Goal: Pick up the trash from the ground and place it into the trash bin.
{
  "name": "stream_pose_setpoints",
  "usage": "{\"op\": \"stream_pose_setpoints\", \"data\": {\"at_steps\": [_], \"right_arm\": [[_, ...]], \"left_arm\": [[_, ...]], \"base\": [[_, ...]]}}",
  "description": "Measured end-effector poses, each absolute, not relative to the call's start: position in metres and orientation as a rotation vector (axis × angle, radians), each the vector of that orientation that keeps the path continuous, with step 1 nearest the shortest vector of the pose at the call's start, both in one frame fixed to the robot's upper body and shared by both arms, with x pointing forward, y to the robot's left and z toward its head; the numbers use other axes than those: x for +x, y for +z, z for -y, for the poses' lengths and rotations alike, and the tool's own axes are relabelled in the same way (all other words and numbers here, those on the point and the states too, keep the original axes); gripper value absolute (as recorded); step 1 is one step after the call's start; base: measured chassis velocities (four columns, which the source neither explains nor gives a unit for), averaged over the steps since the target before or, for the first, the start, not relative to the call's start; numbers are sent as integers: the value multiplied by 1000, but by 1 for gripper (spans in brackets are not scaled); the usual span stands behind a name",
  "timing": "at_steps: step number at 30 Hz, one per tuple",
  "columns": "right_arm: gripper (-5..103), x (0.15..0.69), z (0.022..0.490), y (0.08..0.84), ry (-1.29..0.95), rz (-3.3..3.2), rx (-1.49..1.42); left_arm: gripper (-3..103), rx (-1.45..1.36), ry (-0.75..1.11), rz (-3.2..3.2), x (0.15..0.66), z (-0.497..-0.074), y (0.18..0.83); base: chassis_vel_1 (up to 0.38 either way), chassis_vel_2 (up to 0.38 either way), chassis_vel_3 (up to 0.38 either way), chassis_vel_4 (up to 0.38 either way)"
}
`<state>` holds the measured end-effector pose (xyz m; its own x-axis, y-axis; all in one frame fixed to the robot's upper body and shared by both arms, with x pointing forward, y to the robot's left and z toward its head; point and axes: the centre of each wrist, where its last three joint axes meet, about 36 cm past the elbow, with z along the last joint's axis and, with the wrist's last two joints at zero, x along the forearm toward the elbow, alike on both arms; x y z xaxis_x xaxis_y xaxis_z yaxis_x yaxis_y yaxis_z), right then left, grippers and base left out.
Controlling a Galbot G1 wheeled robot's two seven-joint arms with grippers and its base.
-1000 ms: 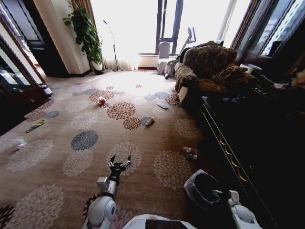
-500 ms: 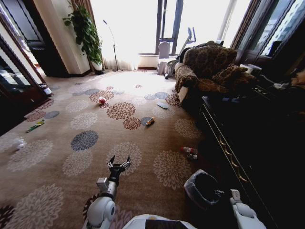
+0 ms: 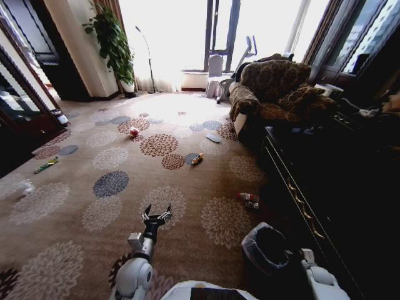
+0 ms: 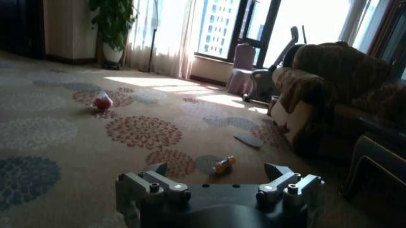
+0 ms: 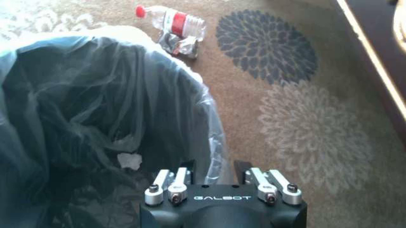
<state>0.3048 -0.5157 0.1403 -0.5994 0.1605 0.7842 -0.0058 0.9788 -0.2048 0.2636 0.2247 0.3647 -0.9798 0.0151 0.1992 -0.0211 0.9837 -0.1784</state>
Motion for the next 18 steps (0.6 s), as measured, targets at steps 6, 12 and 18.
{"op": "stream_pose_setpoints", "data": {"at_steps": [6,12,18], "right_arm": [[15,305,514,139,233,2197,-88],[5,303,515,141,207,2209,-100],[2,296,510,153,168,2255,-141]], "left_arm": [[100,3,266,2926,264,-224,363],[100,-1,270,2926,265,-223,362],[100,-9,266,2926,267,-223,360]], "base": [[0,0,0,0],[0,0,0,0],[0,0,0,0]]}}
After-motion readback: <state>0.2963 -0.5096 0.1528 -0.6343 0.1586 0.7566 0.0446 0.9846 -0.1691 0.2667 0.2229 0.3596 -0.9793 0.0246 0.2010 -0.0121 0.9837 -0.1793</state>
